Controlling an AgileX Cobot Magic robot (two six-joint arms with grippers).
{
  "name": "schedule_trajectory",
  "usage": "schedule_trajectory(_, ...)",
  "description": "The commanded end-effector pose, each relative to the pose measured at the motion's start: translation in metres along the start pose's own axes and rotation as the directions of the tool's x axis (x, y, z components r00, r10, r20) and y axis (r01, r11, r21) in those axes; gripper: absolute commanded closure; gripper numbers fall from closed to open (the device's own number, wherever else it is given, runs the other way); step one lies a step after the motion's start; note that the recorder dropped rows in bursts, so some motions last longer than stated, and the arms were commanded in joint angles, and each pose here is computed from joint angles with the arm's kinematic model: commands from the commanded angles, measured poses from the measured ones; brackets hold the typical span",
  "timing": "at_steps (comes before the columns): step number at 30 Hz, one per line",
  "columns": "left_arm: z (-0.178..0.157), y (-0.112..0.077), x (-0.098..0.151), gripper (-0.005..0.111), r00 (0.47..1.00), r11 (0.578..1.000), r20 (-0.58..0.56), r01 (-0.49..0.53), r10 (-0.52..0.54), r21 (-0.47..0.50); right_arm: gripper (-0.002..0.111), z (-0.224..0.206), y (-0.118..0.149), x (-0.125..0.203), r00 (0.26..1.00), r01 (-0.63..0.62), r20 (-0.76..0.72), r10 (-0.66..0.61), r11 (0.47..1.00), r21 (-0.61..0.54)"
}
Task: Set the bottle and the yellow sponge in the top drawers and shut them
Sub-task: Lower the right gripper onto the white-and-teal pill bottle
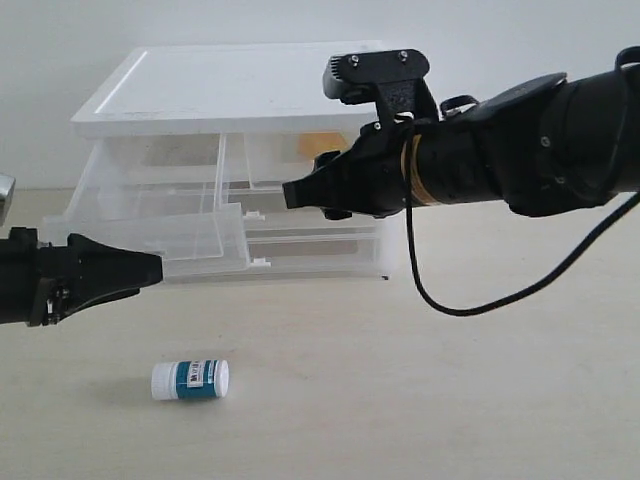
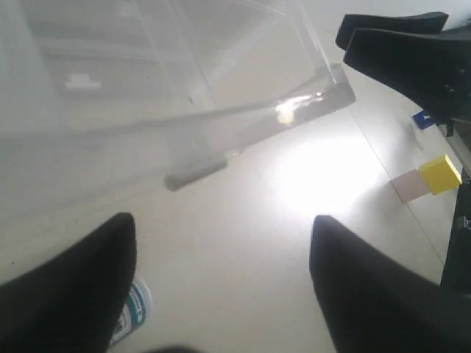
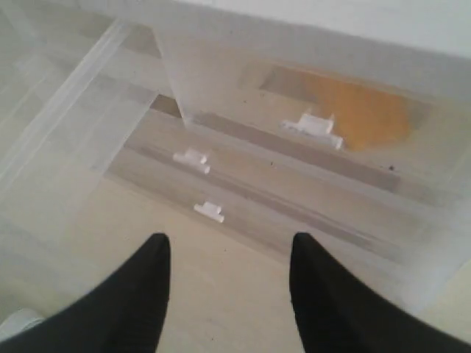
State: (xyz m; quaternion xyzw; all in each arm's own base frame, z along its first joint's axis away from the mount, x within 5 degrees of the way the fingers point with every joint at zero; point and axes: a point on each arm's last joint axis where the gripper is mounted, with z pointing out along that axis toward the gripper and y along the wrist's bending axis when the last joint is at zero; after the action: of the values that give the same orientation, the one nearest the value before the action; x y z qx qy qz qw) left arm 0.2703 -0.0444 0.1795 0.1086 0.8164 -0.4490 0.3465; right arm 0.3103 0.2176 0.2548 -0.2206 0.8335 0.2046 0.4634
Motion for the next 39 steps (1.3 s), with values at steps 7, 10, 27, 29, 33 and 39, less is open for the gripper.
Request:
schedule_trajectory(7, -0.022, -0.007, 0.025, 0.049, 0.999, 0.999, 0.025, 0.046, -0.046, -0.009, 0.062, -0.009, 0.013, 0.026, 0.994, 0.013, -0.107, -0.033, 0.983, -0.185)
schedule_trajectory(10, -0.028, -0.011, 0.03, 0.049, 0.999, 0.999, 0.037, 0.038, -0.037, -0.019, 0.062, -0.01, 0.016, 0.039, 0.987, 0.031, -0.146, -0.066, 0.973, -0.23)
schedule_trajectory(27, -0.034, -0.017, 0.029, 0.049, 0.998, 0.999, 0.065, 0.008, -0.005, -0.054, 0.062, 0.034, 0.069, 0.114, 0.891, 0.193, -0.292, -0.349, 0.871, -0.452)
schedule_trajectory(29, -0.034, -0.016, 0.029, 0.049, 0.998, 0.998, 0.06, 0.01, -0.006, -0.066, 0.062, 0.043, 0.076, 0.118, 0.882, 0.196, -0.297, -0.365, 0.859, -0.474)
schedule_trajectory(33, -0.034, -0.016, 0.031, 0.049, 0.998, 0.998, 0.059, 0.016, -0.012, -0.068, 0.062, 0.055, 0.081, 0.113, 0.887, 0.199, -0.279, -0.369, 0.849, -0.49)
schedule_trajectory(39, -0.034, -0.016, 0.032, 0.049, 0.998, 0.997, 0.065, 0.016, -0.012, -0.069, 0.062, 0.06, 0.085, 0.097, 0.89, 0.264, -0.206, -0.407, 0.828, -0.495)
